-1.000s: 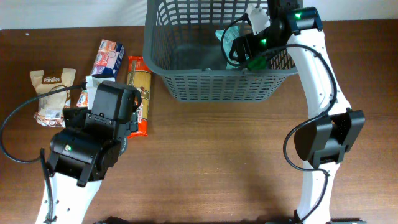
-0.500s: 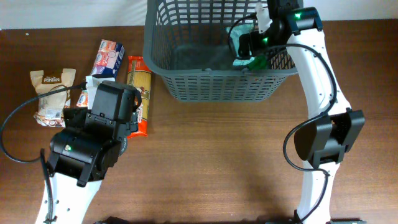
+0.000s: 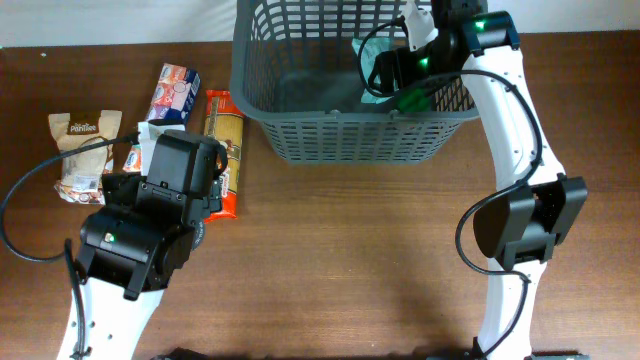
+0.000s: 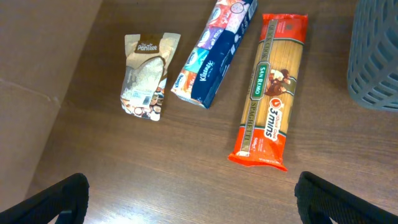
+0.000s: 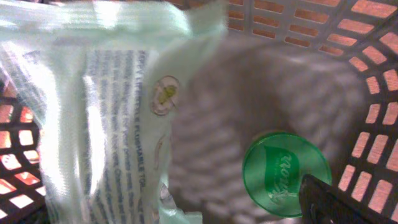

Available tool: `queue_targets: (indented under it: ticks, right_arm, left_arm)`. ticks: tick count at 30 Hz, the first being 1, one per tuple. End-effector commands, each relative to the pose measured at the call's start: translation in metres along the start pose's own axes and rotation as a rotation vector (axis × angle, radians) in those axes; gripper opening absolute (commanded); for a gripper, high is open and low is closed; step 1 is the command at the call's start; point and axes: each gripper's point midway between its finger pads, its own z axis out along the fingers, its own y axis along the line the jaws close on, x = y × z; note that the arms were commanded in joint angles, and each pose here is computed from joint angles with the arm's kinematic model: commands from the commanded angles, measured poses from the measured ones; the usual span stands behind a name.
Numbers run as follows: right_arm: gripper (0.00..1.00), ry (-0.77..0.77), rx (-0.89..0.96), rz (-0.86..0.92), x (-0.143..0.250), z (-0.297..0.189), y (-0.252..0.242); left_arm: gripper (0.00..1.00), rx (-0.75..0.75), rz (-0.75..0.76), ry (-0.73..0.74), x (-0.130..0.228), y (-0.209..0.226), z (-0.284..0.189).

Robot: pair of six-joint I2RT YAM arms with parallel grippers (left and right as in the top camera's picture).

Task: Pack container
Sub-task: 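Lower the wipes pack into the basket beside the jar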

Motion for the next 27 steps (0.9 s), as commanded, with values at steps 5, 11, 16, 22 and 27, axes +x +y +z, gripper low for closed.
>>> queue_targets:
  ticks: [5, 11, 16, 22, 27]
  right_arm:
    - [0.30, -0.042, 0.016, -0.003, -0.010, -0.013, 0.002]
    - [0.99, -0.039, 0.068, -0.002, -0.009, -0.013, -0.007]
    - [0.99, -0.037, 0.132, 0.000, -0.009, -0.014, -0.018]
    - [0.99, -0.028, 0.190, 0.003, -0.007, -0.021, -0.026]
    - [0.99, -0.066, 0.112, -0.019, -0.016, -0.031, -0.009]
  left_arm:
    - [0.99, -0.018, -0.033, -0.021, -0.005, 0.007, -0.004]
    - [0.99, -0.017, -0.033, -0.021, -0.005, 0.007, -0.004]
    - [0.99, -0.018, -0.033, -0.021, -0.005, 0.007, -0.004]
    - [0.99, -0.017, -0.033, -0.021, -0.005, 0.007, -0.004]
    - [0.99, -0.017, -0.033, -0.021, -0.005, 0.007, -0.004]
